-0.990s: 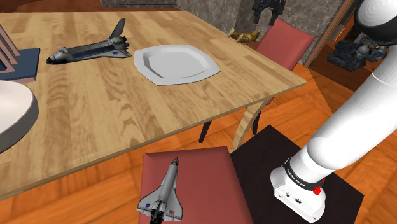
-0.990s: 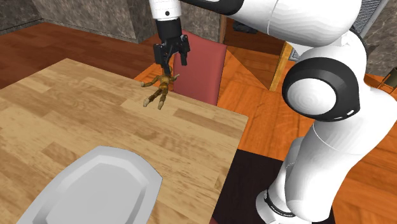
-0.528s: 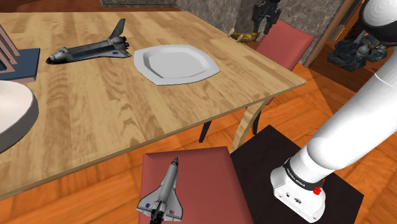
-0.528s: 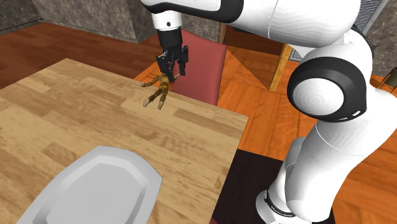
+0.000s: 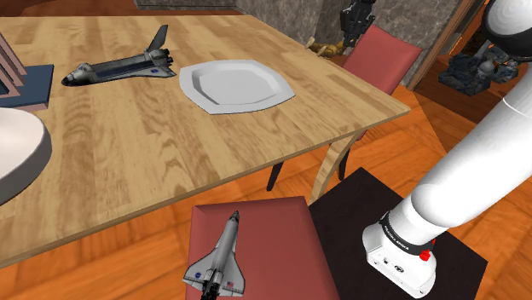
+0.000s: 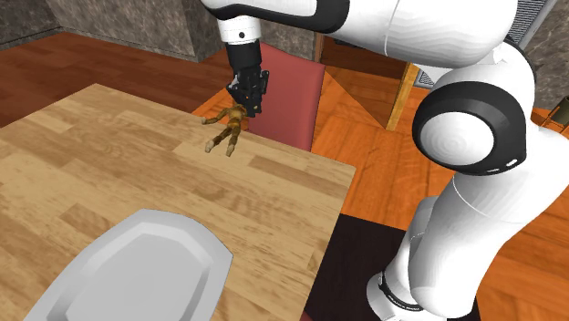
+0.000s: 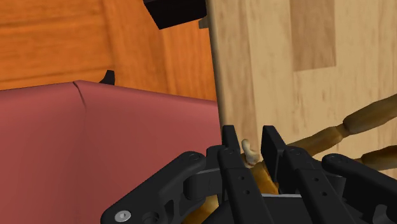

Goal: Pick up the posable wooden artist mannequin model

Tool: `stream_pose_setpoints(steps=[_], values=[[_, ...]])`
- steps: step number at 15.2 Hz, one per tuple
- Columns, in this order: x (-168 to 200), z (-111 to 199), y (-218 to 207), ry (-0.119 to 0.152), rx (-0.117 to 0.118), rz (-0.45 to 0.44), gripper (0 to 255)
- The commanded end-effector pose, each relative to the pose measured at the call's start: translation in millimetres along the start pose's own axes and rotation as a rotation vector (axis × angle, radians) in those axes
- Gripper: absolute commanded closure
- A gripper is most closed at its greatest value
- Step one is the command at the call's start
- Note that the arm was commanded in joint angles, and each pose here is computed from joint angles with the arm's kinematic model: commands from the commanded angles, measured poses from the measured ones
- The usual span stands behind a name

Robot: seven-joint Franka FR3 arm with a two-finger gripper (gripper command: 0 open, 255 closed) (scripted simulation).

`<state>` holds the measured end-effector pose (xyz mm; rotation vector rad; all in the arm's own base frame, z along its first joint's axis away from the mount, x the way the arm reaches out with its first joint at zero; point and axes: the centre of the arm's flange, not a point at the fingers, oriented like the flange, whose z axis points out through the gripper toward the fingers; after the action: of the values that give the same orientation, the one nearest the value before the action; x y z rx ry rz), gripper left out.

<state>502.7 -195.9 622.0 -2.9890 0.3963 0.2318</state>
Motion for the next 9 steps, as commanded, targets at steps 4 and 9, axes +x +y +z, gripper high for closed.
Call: stream_pose_setpoints(steps=[4,9], values=[[-2.8,-15.6,-1.6,0.000,0.000,0.000,255],[-7.2,-41.5,-4.2,0.000,0.000,0.000,255]])
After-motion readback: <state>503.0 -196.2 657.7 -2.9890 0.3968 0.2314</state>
